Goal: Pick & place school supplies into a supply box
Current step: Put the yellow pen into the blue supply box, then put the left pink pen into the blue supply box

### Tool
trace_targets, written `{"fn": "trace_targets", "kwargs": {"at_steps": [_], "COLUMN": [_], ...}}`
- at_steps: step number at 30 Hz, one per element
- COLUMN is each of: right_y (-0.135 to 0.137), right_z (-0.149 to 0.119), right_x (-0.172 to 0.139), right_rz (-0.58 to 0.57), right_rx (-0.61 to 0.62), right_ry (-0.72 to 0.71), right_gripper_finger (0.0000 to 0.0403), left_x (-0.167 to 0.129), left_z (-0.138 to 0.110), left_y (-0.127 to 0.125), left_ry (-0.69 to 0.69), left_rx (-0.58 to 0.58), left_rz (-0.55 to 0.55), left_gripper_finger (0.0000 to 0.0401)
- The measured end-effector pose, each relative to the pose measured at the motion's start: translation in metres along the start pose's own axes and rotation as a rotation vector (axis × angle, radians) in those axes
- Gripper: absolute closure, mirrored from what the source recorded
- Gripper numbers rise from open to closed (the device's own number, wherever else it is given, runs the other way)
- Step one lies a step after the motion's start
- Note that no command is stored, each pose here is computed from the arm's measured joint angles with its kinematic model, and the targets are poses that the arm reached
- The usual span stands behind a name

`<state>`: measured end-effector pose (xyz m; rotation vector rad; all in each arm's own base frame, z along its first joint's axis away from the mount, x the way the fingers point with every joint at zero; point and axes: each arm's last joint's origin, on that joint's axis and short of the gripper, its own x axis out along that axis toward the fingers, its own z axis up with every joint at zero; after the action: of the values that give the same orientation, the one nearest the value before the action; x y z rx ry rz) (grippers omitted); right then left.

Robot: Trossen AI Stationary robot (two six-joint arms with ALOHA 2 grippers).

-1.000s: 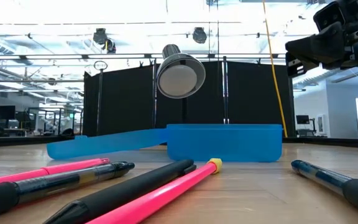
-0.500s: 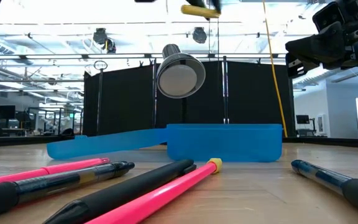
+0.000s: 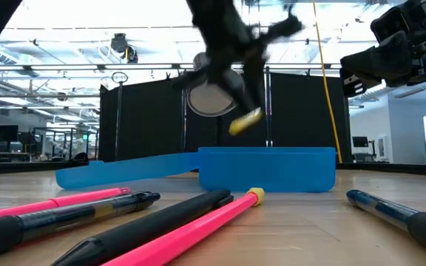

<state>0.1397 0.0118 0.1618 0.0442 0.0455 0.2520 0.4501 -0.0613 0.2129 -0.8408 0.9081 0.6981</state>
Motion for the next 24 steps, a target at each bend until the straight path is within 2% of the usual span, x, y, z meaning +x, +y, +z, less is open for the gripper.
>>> {"fn": "trace_targets", "kwargs": {"at_steps": [7, 10, 17, 24], "right_y": [0.0, 0.0, 0.0, 0.0], "right_z": [0.0, 0.0, -0.001, -0.002], "right_x": [0.0, 0.0, 0.0, 0.0], "right_rz": [0.0, 0.0, 0.0, 0.0], "right_rx": [-0.004, -0.016, -0.031, -0.082], "right_ry": [0.0, 0.002, 0.008, 0.016], "right_gripper_finger": [0.0403, 0.0403, 0.0403, 0.0403], "left_x": [0.027, 0.028, 0.028, 0.027], "left_z": [0.013, 0.018, 0.02, 0.018], "left_y": [0.028, 0.031, 0.034, 0.039], "left_ry": [0.027, 0.023, 0.015, 0.033], "left_rx": [-0.064, -0.067, -0.118, -0.116], "left_rz": [0.057, 0.061, 0.089, 0.143], "left_gripper_finger": [0.0356, 0.0359, 0.0398, 0.0395]}}
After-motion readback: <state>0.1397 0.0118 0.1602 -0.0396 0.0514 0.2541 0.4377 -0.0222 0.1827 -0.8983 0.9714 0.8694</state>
